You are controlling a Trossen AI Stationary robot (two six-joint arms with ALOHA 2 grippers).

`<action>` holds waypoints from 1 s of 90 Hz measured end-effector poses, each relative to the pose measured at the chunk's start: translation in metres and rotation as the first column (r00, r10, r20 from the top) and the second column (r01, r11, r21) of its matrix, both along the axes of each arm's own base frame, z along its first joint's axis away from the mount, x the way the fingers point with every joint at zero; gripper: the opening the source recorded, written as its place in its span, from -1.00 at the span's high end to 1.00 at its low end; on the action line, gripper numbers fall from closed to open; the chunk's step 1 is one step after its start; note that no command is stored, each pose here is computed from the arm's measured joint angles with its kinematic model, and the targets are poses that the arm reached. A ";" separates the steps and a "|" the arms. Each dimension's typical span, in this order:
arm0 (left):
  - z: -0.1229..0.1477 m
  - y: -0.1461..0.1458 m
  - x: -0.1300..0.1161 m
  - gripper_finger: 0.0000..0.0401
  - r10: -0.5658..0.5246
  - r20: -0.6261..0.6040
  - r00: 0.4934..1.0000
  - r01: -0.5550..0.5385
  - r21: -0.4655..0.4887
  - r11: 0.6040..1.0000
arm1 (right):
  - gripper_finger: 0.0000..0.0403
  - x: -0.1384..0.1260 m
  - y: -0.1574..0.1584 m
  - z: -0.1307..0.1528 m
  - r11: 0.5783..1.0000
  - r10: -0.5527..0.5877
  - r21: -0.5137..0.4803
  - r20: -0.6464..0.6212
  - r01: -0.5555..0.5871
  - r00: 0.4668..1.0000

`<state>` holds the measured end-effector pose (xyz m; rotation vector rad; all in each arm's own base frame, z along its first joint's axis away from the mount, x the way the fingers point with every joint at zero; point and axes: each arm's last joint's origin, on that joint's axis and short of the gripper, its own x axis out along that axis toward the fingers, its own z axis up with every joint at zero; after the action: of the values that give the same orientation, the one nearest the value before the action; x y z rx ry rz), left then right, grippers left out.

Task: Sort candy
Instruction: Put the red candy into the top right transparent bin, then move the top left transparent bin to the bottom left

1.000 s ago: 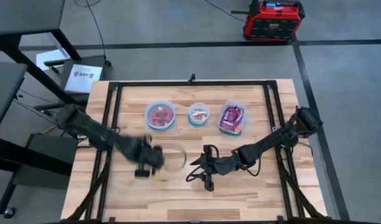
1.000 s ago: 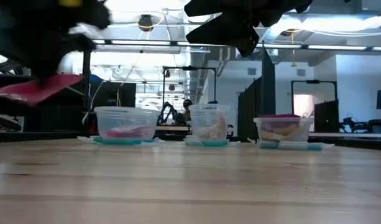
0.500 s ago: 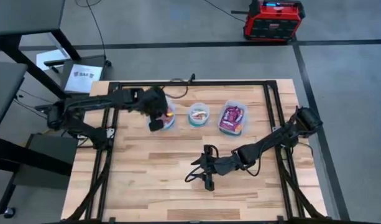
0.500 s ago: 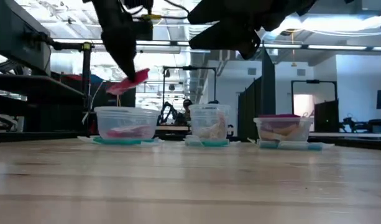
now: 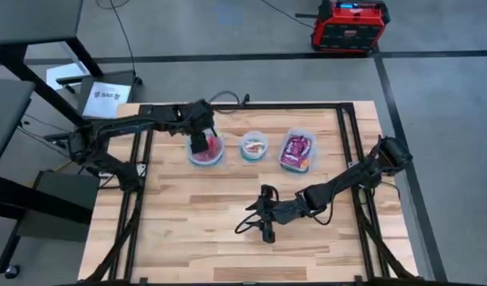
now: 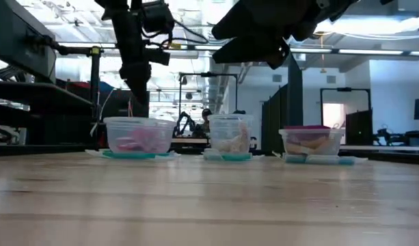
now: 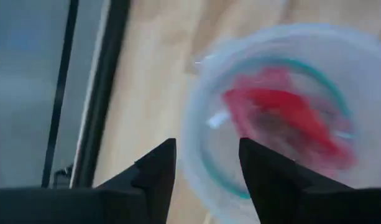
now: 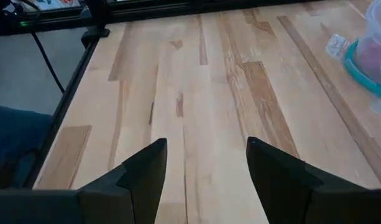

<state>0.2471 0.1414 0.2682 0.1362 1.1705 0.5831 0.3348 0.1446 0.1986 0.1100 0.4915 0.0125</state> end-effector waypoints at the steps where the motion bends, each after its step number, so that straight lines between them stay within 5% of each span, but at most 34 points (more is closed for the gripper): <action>1: 0.000 0.002 -0.001 0.19 0.006 0.000 1.000 -0.006 -0.006 1.000 | -0.02 0.000 0.000 0.000 1.000 0.000 0.000 0.000 0.000 1.000; 14: -0.004 0.022 -0.016 0.18 0.041 0.056 0.998 -0.032 -0.139 0.990 | -0.02 0.000 0.000 -0.001 1.000 0.000 -0.004 -0.008 0.000 1.000; 36: -0.005 0.041 -0.030 0.18 0.044 0.103 0.994 -0.021 -0.211 0.977 | -0.02 0.000 -0.002 -0.001 1.000 -0.004 -0.005 -0.011 0.004 1.000; 90: -0.053 0.039 -0.042 0.18 0.053 0.089 0.995 -0.030 -0.238 0.971 | -0.02 0.000 -0.002 -0.001 1.000 -0.009 0.004 -0.011 0.009 1.000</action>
<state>0.2052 0.1808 0.2156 -0.1192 1.1429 0.4772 0.3348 0.1429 0.1978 0.1166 0.5017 0.0041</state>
